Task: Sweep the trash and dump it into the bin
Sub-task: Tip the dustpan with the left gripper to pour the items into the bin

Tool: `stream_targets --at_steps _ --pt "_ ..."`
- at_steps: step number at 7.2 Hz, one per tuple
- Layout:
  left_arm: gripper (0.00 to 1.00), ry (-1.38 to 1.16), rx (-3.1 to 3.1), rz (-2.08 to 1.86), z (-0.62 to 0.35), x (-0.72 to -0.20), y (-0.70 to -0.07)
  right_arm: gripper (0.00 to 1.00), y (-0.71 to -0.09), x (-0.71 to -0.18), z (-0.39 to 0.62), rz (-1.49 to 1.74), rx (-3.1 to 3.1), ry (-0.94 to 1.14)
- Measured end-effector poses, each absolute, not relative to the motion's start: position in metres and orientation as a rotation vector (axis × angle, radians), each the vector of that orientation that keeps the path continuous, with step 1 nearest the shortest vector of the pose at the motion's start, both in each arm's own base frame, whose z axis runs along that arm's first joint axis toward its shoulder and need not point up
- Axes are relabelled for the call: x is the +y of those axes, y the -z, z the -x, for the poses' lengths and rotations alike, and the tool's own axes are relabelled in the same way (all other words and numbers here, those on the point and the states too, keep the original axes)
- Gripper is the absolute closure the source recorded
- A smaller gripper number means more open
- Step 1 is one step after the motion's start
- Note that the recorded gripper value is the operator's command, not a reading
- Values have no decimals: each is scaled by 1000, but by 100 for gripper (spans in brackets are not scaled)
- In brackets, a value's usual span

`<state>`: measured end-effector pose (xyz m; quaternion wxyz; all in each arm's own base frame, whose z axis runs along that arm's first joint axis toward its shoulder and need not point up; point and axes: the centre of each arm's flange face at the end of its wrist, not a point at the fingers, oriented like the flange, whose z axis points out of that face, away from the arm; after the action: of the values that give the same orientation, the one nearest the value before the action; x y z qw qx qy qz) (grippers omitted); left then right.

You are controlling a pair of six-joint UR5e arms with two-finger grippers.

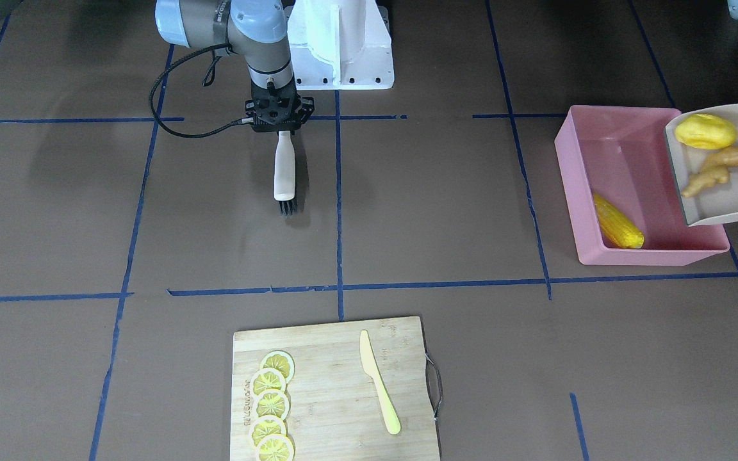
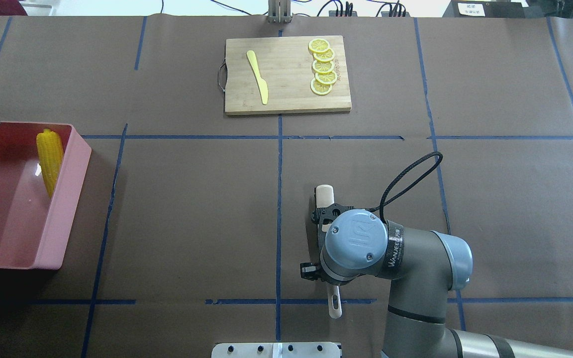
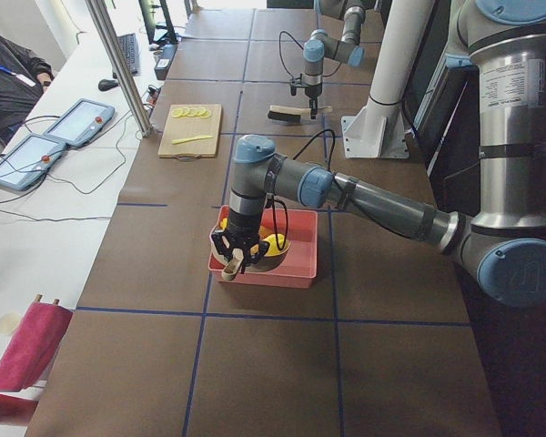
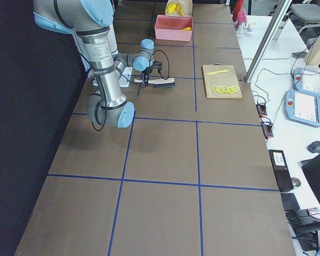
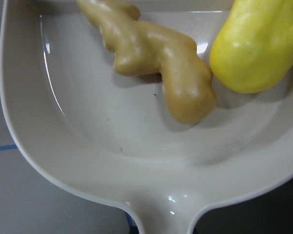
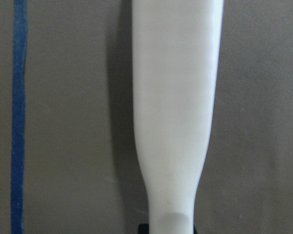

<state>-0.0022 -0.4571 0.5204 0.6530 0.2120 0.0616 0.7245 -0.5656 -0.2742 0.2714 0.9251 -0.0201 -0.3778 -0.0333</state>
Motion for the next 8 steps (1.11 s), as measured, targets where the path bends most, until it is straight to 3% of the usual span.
stream_targets --at_steps 8 --pt "100 -1685 32 -449 -1 -466 -511 100 -272 -271 568 43 -774 73"
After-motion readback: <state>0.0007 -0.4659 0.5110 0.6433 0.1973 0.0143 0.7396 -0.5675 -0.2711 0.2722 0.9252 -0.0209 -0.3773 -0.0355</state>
